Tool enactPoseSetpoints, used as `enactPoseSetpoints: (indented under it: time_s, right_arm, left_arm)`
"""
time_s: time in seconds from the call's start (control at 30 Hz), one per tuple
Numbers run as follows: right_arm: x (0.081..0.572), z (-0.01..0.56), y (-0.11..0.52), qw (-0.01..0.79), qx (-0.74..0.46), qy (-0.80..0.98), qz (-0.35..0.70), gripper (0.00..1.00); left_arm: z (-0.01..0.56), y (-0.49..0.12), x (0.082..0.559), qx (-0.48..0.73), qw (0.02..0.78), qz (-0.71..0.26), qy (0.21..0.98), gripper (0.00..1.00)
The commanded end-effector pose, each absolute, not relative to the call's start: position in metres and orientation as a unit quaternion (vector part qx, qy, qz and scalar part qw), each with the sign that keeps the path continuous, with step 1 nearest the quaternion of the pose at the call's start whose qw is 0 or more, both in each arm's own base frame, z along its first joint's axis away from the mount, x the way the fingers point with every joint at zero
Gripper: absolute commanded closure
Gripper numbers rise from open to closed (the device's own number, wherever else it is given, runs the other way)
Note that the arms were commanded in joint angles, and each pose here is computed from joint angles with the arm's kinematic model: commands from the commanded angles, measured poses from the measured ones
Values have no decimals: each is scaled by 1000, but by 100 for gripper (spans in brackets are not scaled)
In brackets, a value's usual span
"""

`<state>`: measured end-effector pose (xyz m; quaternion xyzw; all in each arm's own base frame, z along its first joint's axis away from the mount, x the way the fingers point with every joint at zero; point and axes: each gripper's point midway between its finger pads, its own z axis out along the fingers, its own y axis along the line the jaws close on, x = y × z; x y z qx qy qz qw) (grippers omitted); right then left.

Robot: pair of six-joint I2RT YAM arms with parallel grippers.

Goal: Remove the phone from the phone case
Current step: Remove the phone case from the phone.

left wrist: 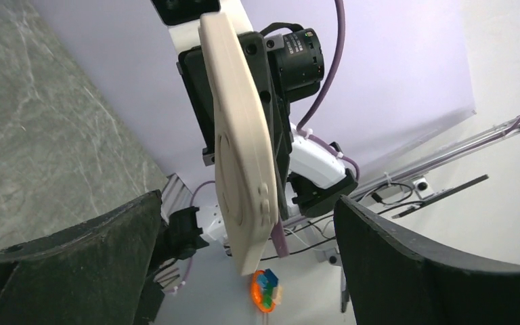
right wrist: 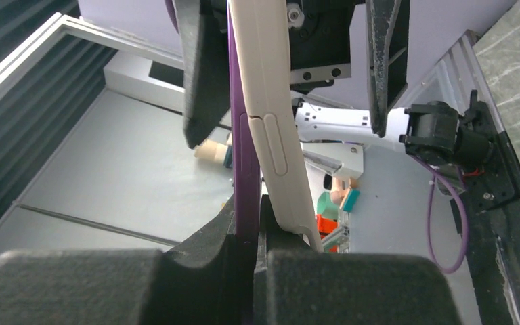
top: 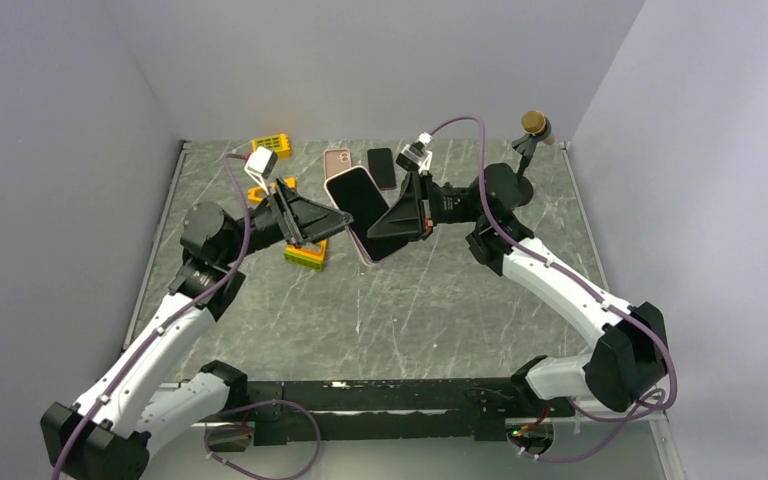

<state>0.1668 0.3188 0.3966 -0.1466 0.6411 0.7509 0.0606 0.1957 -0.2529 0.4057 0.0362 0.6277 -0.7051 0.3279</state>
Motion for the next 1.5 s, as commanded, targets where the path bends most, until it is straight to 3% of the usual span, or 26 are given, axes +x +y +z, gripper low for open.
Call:
enactPoseSetpoints:
  time_s: [0.0, 0.13, 0.33, 0.47, 0.83, 0.97, 1.03, 1.1, 1.23, 1.37, 1.47]
  right_arm:
    - [168, 431, 314, 98, -155, 595, 782, 100]
    - [170, 437, 315, 88, -150, 585, 792, 100]
    - [173, 440, 316, 86, -149, 576, 799, 100]
    - [174, 441, 316, 82, -145, 568, 806, 100]
    - [172, 442, 315, 73, -143, 563, 811, 100]
    - [176, 430, 319, 72, -141, 587, 794, 100]
    - [180, 423, 322, 74, -136, 605, 781, 100]
    - [183, 417, 324, 80, -135, 620, 769, 100]
    - [199, 392, 329, 101, -119, 676, 720, 100]
    - [229, 326, 311, 158, -75, 812, 557, 100]
    - [238, 284, 284, 175, -61, 869, 458, 100]
  left_arm:
    - [416, -242, 188, 73, 412, -675, 608, 1]
    - [412, -241, 185, 102, 444, -627, 632, 7]
    - [409, -251, 180, 124, 428, -626, 640, 40]
    - [403, -254, 176, 122, 420, -634, 638, 48]
    - [390, -256, 186, 105, 414, -614, 664, 53]
    - [377, -261, 210, 65, 388, -581, 712, 33]
    - [378, -265, 218, 60, 375, -571, 728, 33]
    - [375, -271, 224, 62, 363, -567, 737, 48]
    - [353, -258, 240, 14, 373, -513, 773, 98]
    - [260, -201, 252, -143, 297, -319, 889, 100]
    - [225, -209, 253, -122, 225, -318, 913, 100]
